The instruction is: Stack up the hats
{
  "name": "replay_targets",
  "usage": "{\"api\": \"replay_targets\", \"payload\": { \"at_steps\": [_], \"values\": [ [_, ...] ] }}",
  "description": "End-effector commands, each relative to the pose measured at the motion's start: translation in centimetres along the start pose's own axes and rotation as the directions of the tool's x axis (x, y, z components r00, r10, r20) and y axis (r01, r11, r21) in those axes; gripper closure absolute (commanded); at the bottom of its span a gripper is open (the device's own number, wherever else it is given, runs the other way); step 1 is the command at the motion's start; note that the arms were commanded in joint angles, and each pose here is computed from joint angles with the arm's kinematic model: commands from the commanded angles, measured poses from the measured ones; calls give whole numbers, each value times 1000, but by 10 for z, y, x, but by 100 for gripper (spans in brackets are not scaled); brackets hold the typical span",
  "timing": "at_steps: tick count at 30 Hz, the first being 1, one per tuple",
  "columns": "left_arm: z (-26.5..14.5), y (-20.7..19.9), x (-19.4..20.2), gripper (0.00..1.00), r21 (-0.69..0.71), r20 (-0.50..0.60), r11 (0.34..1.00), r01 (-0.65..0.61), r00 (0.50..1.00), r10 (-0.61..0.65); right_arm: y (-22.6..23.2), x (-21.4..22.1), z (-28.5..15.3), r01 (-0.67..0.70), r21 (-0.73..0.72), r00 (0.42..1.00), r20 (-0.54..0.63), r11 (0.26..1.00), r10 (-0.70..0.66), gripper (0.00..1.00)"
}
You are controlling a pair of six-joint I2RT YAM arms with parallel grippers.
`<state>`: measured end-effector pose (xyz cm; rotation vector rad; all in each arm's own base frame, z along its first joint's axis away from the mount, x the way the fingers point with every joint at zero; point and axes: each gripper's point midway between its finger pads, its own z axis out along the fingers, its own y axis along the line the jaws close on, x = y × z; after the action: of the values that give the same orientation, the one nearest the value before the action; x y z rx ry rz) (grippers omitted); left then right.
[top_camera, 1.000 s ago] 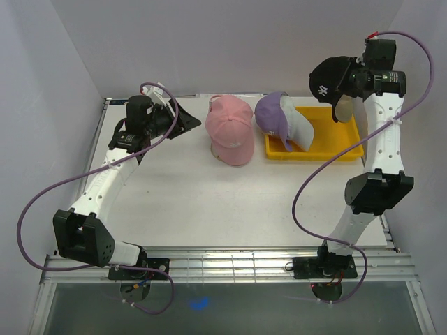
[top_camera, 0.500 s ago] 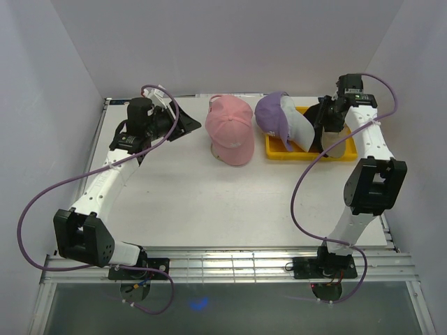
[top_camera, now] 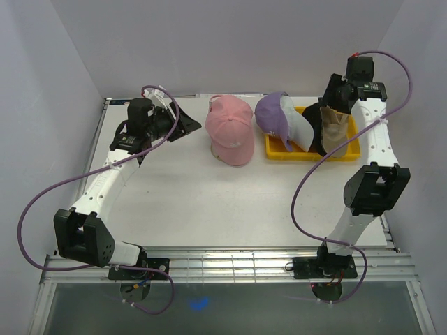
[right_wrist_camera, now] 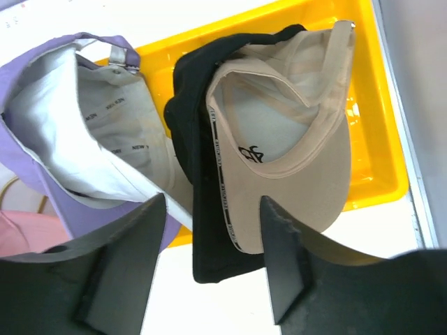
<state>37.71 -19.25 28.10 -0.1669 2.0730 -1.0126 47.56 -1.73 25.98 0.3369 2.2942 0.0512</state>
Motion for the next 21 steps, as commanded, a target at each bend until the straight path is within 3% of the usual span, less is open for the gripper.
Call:
{"api": "replay_targets", "payload": {
  "at_steps": [1,7,21],
  "values": [
    [-11,-15,-7,37,41,34,998,-45,998,44,-12,-1,-8,-13,54,1000,10,998,13,42],
    [-10,-14,-6,36,38,28,998,-50,998,49,-18,19,2,-14,52,1000,-11,999,14,46],
    [-4,-8,-2,36,33,13,999,-39,999,39,-12,56,29,0,-7,994,-109,1000,-1,44]
  ]
}}
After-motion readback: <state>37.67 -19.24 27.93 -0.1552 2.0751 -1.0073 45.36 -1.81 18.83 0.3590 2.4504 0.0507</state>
